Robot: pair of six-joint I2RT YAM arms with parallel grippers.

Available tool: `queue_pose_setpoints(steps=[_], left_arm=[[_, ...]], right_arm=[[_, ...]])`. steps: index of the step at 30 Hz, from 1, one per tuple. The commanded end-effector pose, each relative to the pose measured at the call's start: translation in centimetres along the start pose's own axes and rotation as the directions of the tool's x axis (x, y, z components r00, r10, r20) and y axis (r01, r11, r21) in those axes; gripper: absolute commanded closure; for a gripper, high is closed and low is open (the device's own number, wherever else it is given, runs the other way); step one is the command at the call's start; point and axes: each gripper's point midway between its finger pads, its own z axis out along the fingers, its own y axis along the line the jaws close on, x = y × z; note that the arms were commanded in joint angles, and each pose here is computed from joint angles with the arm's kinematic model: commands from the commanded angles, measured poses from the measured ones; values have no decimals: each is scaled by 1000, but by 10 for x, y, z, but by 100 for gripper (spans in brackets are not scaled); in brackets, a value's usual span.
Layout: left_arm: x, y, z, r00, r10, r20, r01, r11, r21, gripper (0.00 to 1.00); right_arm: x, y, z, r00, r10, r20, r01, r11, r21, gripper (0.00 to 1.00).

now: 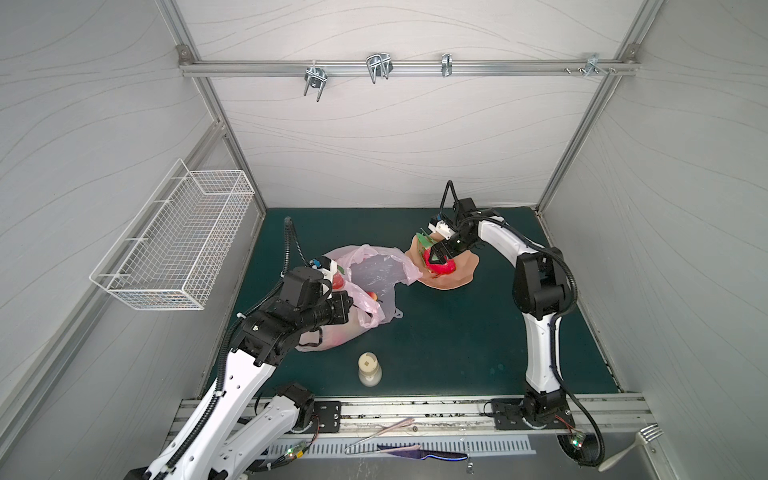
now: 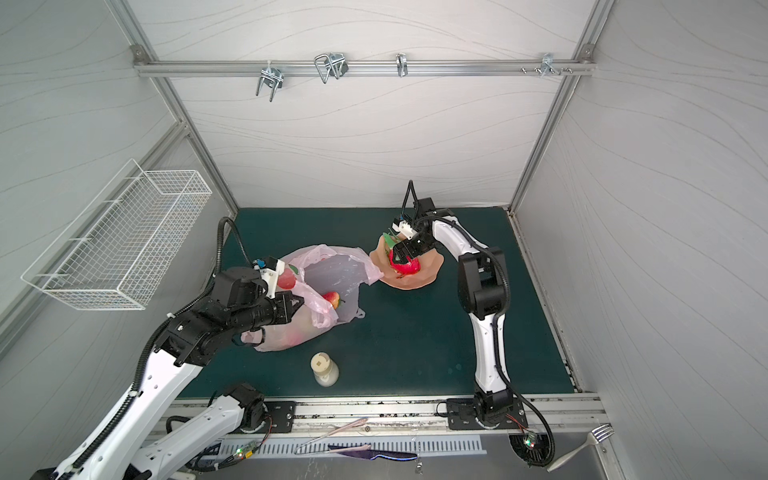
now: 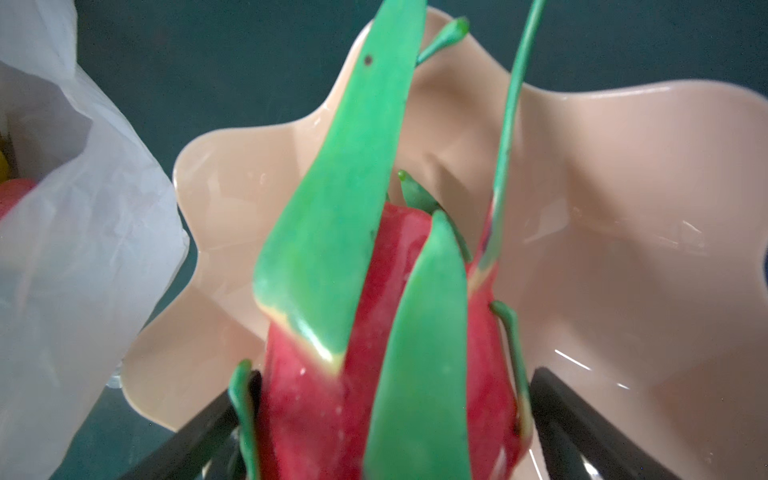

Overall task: Place the fruits into the plastic bag
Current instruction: 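Close the right gripper on the dragon fruit's body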

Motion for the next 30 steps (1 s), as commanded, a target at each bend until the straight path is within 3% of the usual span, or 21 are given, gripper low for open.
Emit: queue_pose_setpoints(steps=[1, 16, 25, 30], left_arm=[[-5, -5, -3, 1000, -4, 27, 3, 1000, 22, 100], [-5, -5, -5, 999, -10, 33, 9, 1000, 28, 100], [-6, -5, -5, 999, -9, 40, 8, 1000, 27, 100], [-8, -5, -4, 999, -6, 42, 5, 1000, 27, 100]], right_arm=[[43, 4, 39, 987, 36, -158, -38, 999, -9, 1], [67, -5, 50, 976, 34, -214, -14, 996, 94, 4], [41, 1, 24, 994, -2, -113, 18, 991, 134, 34], [23, 3, 3, 999, -3, -44, 10, 986, 168, 73]])
